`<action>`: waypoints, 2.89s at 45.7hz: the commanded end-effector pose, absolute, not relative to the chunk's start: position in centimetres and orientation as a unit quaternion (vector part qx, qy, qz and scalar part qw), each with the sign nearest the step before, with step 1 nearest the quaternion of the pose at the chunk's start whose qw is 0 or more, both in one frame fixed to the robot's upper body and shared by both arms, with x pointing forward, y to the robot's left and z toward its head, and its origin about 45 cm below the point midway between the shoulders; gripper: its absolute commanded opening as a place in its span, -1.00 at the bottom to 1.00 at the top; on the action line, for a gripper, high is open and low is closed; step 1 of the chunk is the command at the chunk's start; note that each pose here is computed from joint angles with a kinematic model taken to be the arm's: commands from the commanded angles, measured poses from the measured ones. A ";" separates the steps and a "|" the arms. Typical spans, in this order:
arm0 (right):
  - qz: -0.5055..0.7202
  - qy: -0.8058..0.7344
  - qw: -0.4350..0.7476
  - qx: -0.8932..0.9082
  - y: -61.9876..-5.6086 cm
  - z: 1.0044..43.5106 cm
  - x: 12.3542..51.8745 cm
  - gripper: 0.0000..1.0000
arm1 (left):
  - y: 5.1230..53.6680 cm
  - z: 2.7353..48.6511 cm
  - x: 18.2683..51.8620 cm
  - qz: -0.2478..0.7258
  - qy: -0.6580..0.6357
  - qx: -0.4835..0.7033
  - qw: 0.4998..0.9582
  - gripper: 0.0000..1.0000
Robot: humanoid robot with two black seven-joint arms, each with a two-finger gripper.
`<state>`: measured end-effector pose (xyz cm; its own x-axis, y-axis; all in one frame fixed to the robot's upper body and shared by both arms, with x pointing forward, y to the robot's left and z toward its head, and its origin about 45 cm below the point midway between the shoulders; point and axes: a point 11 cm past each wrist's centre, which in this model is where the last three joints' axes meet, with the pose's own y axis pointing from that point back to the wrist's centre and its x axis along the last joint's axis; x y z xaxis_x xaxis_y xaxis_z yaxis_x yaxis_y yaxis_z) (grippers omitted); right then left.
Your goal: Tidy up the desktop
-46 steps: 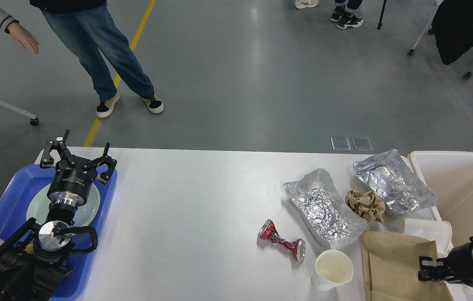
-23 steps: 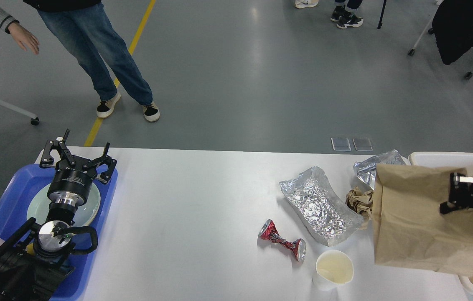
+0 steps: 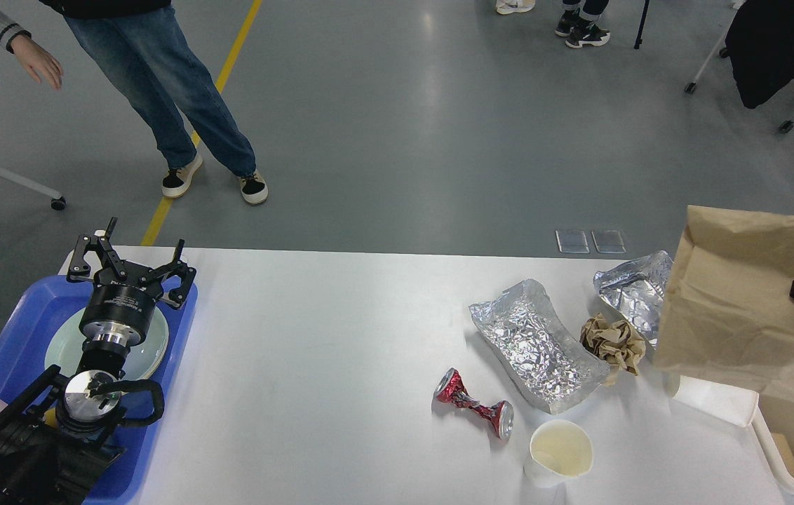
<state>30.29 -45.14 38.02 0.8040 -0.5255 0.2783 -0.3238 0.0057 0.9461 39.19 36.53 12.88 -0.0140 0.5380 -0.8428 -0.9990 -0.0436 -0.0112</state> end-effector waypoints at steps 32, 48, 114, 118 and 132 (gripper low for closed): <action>0.021 -0.521 0.722 0.456 -64.9 19.7 30.1 -1.00 | 36.5 12.9 39.2 0.631 0.329 -0.351 0.608 0.93; 0.046 -0.526 0.743 0.413 -63.0 10.0 25.4 -1.00 | 36.6 12.9 39.2 0.632 0.328 -0.350 0.608 0.93; -0.004 -0.497 0.722 0.481 -59.3 13.3 31.6 1.00 | 36.5 12.9 39.2 0.631 0.329 -0.351 0.608 0.93; -0.019 -0.452 0.735 0.505 -57.9 14.5 32.4 1.00 | 36.6 12.9 39.2 0.632 0.328 -0.350 0.608 0.93; -0.049 -0.355 0.731 0.581 -50.9 25.2 36.7 1.00 | 36.5 12.9 39.2 0.631 0.329 -0.351 0.608 0.93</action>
<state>35.53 -53.72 20.75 0.6983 -0.4814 0.5298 -0.3734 0.3865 0.8433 39.19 36.53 12.88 -0.0140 0.5379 -0.8429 -0.9990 -0.0436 -0.0113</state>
